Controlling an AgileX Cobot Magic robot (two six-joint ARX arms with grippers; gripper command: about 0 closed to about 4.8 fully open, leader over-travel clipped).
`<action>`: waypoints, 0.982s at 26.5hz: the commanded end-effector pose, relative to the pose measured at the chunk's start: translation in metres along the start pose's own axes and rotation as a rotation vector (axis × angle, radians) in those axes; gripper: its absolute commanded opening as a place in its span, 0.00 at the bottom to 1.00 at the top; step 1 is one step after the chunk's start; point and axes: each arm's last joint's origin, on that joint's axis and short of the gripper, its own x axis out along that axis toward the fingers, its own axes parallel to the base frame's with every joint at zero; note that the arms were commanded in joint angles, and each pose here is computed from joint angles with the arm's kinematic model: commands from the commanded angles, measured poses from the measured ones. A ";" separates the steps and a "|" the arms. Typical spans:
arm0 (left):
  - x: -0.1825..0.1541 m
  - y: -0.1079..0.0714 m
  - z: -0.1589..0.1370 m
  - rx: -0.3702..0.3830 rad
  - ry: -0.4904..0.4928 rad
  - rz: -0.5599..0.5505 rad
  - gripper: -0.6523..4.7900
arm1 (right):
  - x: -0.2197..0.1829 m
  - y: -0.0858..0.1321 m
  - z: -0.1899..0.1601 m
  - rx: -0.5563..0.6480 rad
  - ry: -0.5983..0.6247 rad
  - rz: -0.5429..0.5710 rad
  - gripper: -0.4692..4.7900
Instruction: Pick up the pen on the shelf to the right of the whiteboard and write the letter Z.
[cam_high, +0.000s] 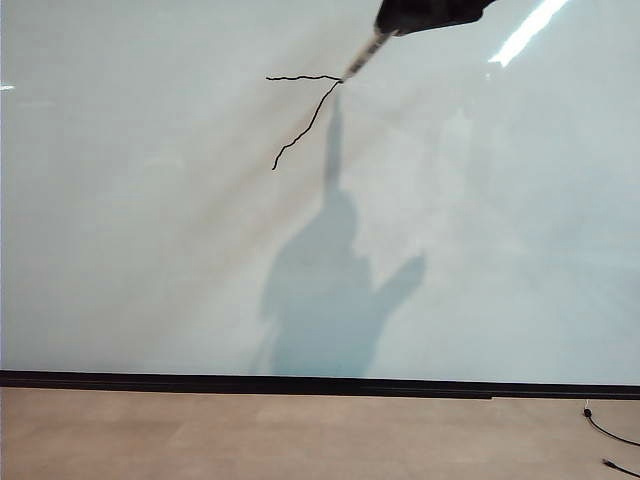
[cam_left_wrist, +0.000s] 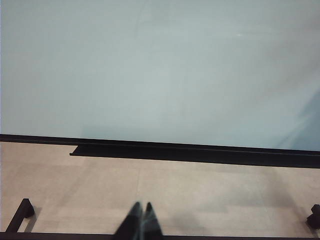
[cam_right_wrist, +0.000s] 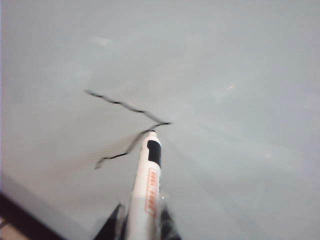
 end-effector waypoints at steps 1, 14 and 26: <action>0.000 0.000 0.001 0.004 -0.007 0.000 0.11 | -0.003 0.014 -0.002 -0.002 -0.013 0.061 0.08; 0.000 0.000 0.001 0.004 -0.007 0.000 0.11 | 0.044 0.044 -0.055 0.086 0.003 0.156 0.08; 0.000 0.000 0.001 0.004 -0.007 0.000 0.11 | 0.054 0.033 -0.064 0.098 0.002 0.127 0.08</action>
